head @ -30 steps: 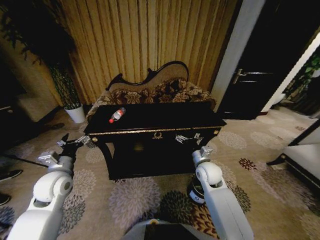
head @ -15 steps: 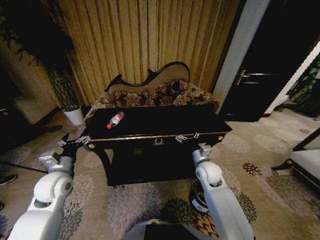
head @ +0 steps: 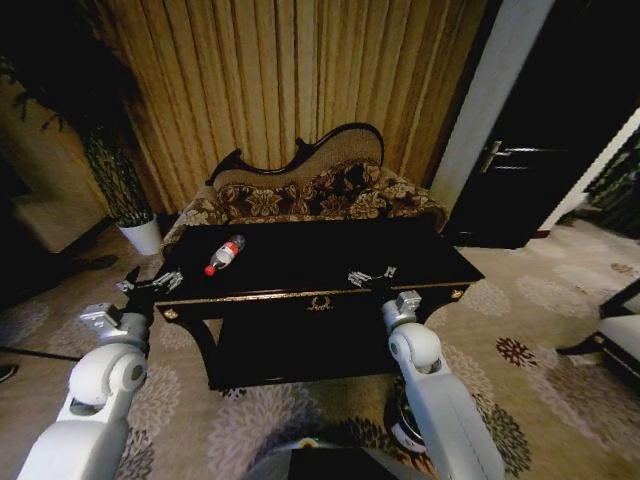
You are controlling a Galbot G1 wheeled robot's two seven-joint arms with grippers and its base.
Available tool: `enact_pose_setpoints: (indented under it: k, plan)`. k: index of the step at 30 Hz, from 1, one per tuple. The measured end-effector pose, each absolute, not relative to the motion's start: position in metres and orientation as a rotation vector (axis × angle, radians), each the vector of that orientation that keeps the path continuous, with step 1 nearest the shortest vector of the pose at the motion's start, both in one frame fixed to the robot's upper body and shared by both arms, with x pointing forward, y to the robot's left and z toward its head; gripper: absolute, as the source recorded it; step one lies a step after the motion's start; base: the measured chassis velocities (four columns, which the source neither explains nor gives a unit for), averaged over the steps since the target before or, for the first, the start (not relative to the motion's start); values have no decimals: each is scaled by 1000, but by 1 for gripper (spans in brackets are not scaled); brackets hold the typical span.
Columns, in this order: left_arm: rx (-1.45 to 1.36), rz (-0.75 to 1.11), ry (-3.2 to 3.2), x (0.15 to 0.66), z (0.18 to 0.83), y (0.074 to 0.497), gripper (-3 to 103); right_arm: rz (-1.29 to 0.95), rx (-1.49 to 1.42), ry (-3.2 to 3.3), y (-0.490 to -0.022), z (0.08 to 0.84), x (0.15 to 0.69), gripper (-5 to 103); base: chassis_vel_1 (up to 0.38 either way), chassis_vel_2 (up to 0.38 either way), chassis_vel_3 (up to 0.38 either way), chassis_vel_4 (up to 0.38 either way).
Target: Move to the front of the table and place the trash on the table into the trash bin.
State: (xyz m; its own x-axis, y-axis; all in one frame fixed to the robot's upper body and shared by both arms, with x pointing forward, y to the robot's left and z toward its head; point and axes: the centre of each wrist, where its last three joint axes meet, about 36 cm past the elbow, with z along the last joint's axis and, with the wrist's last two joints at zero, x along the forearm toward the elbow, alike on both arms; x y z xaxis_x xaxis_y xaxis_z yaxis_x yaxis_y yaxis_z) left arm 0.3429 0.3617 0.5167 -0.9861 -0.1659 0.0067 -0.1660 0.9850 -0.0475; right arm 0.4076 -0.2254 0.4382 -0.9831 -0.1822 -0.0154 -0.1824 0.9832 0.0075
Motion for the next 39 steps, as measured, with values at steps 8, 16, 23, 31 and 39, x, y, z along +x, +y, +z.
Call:
enact_pose_setpoints:
  k: [8, 16, 23, 31, 39]
  plan:
    - [178, 38, -3071, 360, 537, 380, 100, 14, -279, 3107, -224, 435, 407, 100, 0, 0, 0, 0]
    - [-29, 145, -2924, 397, 562, 402, 100, 17, -256, 3102, -228, 431, 402, 100, 0, 0, 0, 0]
    - [-127, 151, -2839, 436, 563, 427, 100, -5, -226, 3096, -238, 429, 396, 100, 0, 0, 0, 0]
    - [-125, 159, -2806, 475, 560, 428, 100, -12, -223, 3096, -240, 425, 396, 100, 0, 0, 0, 0]
    - [-79, 109, -2757, 499, 553, 409, 100, -18, -224, 3093, -242, 421, 400, 100, 0, 0, 0, 0]
